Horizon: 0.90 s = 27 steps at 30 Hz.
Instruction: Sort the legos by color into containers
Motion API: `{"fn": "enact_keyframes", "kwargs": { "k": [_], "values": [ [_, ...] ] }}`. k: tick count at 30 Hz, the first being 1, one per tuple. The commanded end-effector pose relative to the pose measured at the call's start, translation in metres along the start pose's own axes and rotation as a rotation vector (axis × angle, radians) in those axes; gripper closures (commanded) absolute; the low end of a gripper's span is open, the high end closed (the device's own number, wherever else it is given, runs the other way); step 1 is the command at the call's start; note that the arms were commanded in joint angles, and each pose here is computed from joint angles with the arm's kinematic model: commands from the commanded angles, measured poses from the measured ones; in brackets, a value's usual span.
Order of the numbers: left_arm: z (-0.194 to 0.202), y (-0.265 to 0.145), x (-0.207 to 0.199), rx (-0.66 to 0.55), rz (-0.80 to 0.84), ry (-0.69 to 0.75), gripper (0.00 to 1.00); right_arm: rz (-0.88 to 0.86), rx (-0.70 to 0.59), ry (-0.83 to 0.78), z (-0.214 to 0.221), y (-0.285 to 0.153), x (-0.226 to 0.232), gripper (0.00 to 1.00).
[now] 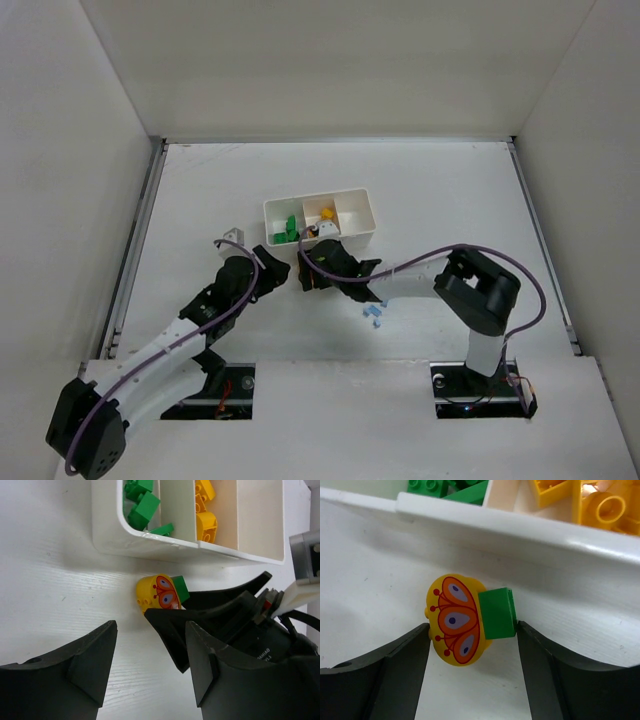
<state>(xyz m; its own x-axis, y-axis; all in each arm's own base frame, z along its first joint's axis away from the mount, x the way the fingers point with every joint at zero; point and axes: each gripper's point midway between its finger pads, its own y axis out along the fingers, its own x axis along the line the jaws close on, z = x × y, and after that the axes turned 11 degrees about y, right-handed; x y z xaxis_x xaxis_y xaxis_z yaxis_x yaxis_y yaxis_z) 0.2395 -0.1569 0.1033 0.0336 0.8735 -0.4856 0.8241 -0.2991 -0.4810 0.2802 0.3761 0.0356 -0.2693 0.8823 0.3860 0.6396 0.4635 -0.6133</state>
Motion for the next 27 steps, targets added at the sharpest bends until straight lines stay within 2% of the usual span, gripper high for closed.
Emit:
{"fn": "enact_keyframes", "kwargs": {
  "k": [1,3,7,15,27],
  "values": [
    [0.002,-0.001,0.005,0.001,-0.015,-0.113,0.46,0.025,-0.018,-0.025,-0.004,-0.001,0.001,0.31],
    [0.003,0.0,0.006,0.005,-0.014,-0.127,0.46,0.01,-0.034,-0.011,-0.008,-0.005,0.004,0.36],
    [0.005,0.001,0.003,0.006,0.002,-0.161,0.46,-0.057,-0.087,0.015,-0.021,-0.019,0.017,0.39],
    [-0.007,-0.002,-0.017,-0.061,0.104,-0.275,0.45,-0.237,-0.082,0.073,-0.027,-0.049,0.047,0.4],
    [-0.003,0.004,-0.028,-0.045,0.149,-0.269,0.44,-0.384,-0.071,0.12,-0.033,-0.074,0.071,0.4]
  ]
}}
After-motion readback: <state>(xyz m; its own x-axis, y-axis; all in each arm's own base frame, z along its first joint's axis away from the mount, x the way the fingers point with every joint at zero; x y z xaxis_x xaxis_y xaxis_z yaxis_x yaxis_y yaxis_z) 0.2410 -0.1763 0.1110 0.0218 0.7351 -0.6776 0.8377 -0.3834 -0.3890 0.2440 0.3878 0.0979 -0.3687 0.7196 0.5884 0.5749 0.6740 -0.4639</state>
